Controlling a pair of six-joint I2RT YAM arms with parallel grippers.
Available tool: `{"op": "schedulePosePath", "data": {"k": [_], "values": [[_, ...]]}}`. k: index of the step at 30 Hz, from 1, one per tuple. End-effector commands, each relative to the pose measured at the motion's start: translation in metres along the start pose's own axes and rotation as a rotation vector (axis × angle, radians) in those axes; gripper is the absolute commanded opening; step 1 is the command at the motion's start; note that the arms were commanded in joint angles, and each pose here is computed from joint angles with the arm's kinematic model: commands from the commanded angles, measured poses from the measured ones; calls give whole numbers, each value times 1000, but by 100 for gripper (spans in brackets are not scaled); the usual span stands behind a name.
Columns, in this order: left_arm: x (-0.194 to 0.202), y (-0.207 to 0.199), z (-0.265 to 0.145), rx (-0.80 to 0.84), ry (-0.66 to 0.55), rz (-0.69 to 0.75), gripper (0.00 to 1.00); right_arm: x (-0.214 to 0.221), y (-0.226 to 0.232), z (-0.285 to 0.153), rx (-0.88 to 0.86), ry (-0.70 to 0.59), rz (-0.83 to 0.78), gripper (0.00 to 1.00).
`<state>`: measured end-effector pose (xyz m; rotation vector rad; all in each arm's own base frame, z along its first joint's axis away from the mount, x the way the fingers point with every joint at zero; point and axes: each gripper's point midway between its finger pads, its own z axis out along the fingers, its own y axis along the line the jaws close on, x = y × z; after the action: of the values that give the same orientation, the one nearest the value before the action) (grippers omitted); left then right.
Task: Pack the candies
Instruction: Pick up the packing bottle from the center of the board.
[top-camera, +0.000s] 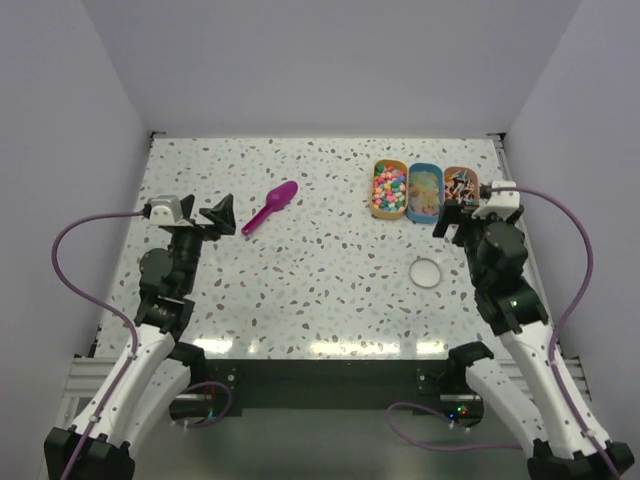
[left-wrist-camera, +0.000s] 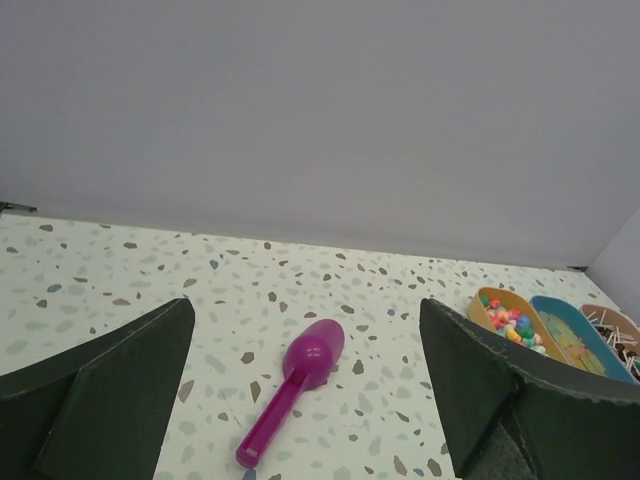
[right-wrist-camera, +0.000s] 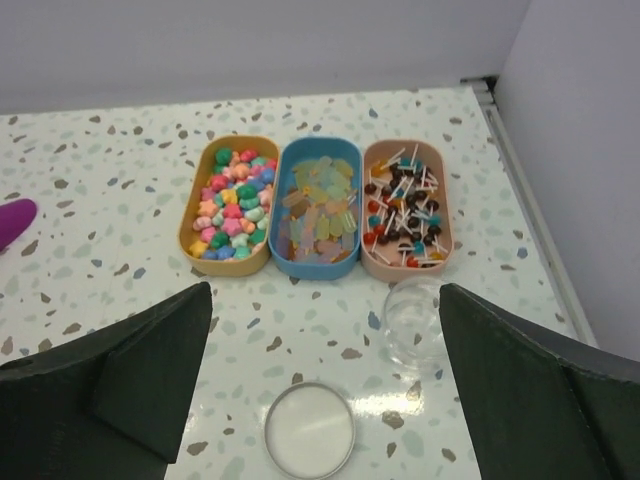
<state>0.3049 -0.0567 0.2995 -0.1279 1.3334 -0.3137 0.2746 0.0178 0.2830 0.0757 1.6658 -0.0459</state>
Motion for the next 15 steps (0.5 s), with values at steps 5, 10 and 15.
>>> {"op": "schedulePosePath", "data": {"k": [5, 10, 15], "values": [[-12, -13, 0, 37, -45, -13, 100, 10, -7, 60, 269, 243, 140, 99], [-12, -19, -2, 57, -45, -15, 100, 77, -40, 94, 489, 525, 153, 99], [-15, -24, -5, 80, -57, -5, 100, 121, -77, 104, 606, 650, 256, 97]]}}
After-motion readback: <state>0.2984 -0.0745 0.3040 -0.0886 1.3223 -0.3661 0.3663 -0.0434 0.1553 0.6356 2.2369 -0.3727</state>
